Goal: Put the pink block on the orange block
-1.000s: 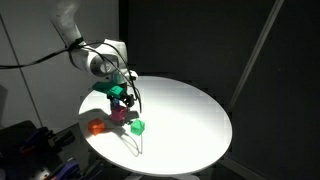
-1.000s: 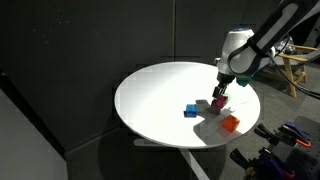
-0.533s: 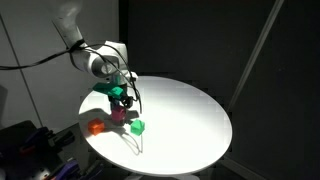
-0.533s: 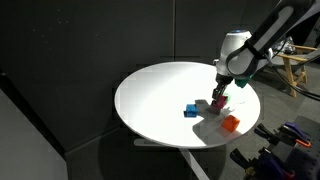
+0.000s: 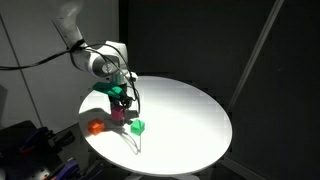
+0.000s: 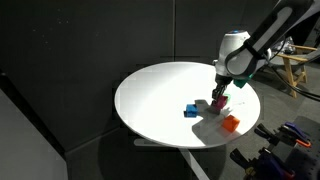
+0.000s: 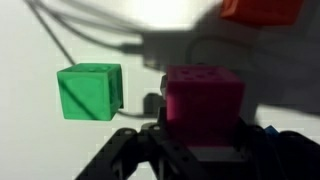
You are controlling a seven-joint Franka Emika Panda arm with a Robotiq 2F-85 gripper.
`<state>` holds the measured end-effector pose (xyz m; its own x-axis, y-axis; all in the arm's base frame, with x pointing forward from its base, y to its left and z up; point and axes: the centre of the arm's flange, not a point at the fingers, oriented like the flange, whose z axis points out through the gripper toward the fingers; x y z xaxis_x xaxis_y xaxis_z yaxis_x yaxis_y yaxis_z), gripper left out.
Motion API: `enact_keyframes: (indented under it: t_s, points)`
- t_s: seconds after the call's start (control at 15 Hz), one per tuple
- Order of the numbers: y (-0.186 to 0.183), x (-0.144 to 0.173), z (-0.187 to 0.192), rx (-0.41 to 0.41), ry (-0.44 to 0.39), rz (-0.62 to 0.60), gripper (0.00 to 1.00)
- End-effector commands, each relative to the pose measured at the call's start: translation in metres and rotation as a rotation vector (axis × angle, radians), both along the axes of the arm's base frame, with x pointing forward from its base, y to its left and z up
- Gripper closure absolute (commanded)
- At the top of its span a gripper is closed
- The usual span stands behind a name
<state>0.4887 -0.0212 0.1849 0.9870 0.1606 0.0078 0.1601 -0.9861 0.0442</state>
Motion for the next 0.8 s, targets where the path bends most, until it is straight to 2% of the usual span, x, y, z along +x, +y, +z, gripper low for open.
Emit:
enact_keyframes:
  t_s: [0.0, 0.73]
  points:
    - [0.004, -0.002, 0.015, -0.028, 0.018, -0.025, 0.68]
    - [0.011, -0.021, 0.061, -0.069, 0.045, -0.043, 0.68]
